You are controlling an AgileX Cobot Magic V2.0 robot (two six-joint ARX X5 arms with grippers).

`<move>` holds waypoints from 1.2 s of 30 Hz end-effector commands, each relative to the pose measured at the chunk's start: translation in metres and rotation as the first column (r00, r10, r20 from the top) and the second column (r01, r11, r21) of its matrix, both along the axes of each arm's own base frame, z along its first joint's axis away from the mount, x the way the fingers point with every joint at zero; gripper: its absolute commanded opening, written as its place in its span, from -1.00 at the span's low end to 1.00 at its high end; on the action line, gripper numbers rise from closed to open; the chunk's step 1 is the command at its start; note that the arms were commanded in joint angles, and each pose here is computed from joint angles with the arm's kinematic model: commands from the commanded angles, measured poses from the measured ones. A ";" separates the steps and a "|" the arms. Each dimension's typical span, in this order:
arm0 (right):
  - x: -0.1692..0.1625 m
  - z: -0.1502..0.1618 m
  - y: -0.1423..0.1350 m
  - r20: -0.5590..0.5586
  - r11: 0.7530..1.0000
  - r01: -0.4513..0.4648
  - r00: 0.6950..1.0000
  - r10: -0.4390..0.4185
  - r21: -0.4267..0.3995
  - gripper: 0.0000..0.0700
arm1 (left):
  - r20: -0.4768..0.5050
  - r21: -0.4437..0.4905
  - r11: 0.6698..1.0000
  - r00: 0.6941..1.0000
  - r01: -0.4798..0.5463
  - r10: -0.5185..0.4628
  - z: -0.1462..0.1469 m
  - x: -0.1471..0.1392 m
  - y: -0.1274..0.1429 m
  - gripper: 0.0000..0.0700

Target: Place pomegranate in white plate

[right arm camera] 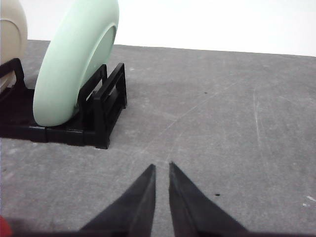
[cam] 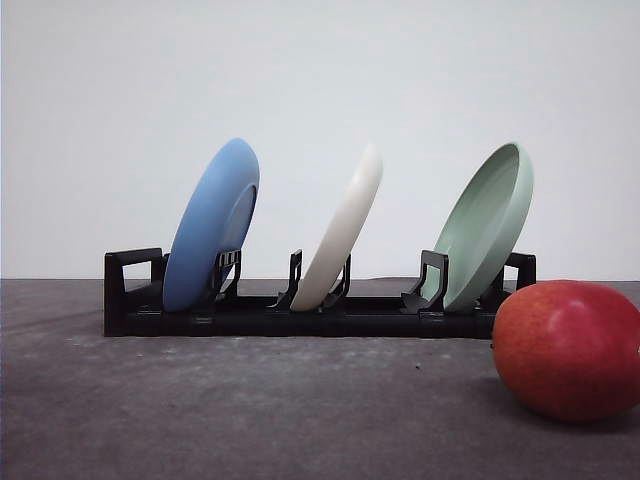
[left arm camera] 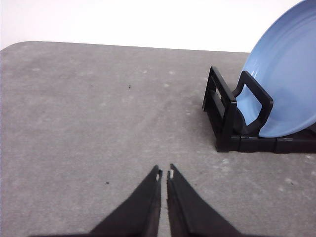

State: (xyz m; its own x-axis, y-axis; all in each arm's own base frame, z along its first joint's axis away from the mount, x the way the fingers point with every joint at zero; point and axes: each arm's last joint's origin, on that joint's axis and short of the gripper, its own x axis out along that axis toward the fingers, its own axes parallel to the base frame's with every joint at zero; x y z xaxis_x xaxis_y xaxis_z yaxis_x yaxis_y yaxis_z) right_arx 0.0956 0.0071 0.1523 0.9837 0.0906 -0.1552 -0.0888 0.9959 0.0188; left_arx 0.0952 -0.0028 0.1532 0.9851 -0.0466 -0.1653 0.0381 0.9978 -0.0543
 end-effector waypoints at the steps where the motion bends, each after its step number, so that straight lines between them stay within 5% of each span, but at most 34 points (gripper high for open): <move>1: 0.000 0.000 0.000 0.005 1.000 0.001 1.000 -0.001 0.011 -0.87 | -0.013 -0.021 1.000 1.000 -0.007 0.006 -0.004 0.000 0.000 -1.00; 7: 0.001 0.002 -0.001 0.031 0.999 0.038 0.999 -0.038 0.013 -0.87 | -0.016 -0.122 0.992 1.000 -0.024 0.023 -0.004 0.001 0.000 -1.00; 14: 0.001 0.004 0.001 0.035 0.986 -0.014 0.999 0.009 0.169 -0.87 | 0.018 -0.275 0.961 0.999 -0.040 0.046 0.001 0.001 0.000 -1.00; 23: -0.005 0.033 0.001 0.087 0.931 -0.012 0.996 -0.021 0.364 -0.99 | 0.199 -0.309 0.951 0.979 0.012 0.052 0.042 -0.005 0.000 -0.99; 28: -0.018 0.059 0.000 0.039 0.910 0.008 0.999 -0.026 0.416 -0.99 | 0.172 -0.307 0.952 0.984 0.004 0.052 0.075 -0.018 0.001 -0.99; 36: -0.040 0.104 -0.001 -0.030 0.924 0.006 1.000 0.006 0.383 -0.99 | -0.020 -0.254 0.966 0.999 -0.046 0.042 0.124 -0.031 0.001 -0.99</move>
State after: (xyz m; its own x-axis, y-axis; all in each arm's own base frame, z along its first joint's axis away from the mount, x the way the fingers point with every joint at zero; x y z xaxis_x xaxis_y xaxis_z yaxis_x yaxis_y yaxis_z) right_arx 0.0570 0.0059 0.2519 0.9810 0.1387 -0.1360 -0.0715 0.9088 0.4110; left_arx 0.0656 -0.0022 0.2709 0.9869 -0.0463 -0.1547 -0.0089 0.9409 -0.3386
